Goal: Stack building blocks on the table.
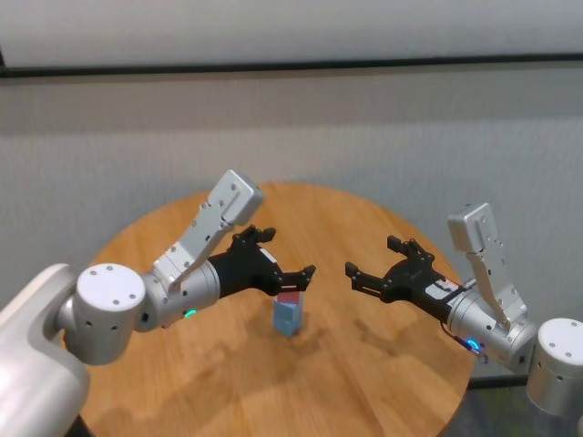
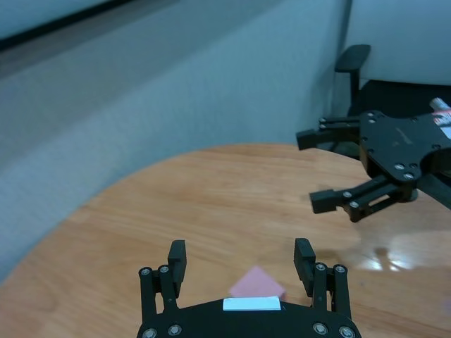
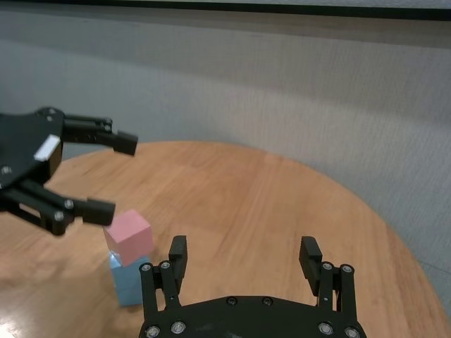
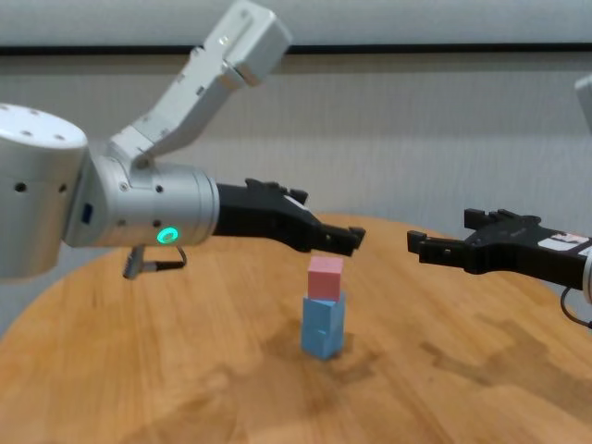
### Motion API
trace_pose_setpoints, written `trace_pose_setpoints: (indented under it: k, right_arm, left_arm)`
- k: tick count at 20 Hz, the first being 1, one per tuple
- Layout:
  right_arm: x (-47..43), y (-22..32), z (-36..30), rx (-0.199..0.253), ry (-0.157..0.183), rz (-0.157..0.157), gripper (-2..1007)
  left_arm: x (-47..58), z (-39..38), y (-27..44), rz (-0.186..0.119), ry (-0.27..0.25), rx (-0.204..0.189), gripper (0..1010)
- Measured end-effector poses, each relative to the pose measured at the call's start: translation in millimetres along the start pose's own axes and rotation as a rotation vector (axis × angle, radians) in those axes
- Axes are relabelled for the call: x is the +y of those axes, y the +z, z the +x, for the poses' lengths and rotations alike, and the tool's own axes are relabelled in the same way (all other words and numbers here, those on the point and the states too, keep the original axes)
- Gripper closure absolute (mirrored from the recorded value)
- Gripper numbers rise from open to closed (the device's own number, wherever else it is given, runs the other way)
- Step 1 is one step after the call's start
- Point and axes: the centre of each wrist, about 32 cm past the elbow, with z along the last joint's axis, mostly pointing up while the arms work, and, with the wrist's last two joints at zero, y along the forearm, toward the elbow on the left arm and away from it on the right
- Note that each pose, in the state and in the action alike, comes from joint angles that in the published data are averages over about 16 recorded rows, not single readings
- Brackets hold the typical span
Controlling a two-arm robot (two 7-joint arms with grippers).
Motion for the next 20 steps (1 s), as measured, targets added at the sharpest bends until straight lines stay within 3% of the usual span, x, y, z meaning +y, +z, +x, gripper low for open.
trace_pose_setpoints:
  k: [4, 7, 14, 20]
  right_arm:
    - [0.0, 0.0, 0.0, 0.0, 0.0, 0.0, 0]
    - [0.0, 0.0, 0.0, 0.0, 0.0, 0.0, 0]
    - [0.0, 0.0, 0.0, 0.0, 0.0, 0.0, 0]
    - [0.0, 0.0, 0.0, 0.0, 0.0, 0.0, 0]
  left_arm:
    - [12.2, 6.2, 2.2, -0.013, 0.034, -0.019, 7]
    - [21.7, 12.5, -0.1, -0.011, 0.065, -0.022, 7]
    - [45.6, 27.3, -15.9, 0.016, 0.127, -0.016, 7]
    - [60.2, 33.9, -27.9, 0.032, 0.153, -0.016, 7]
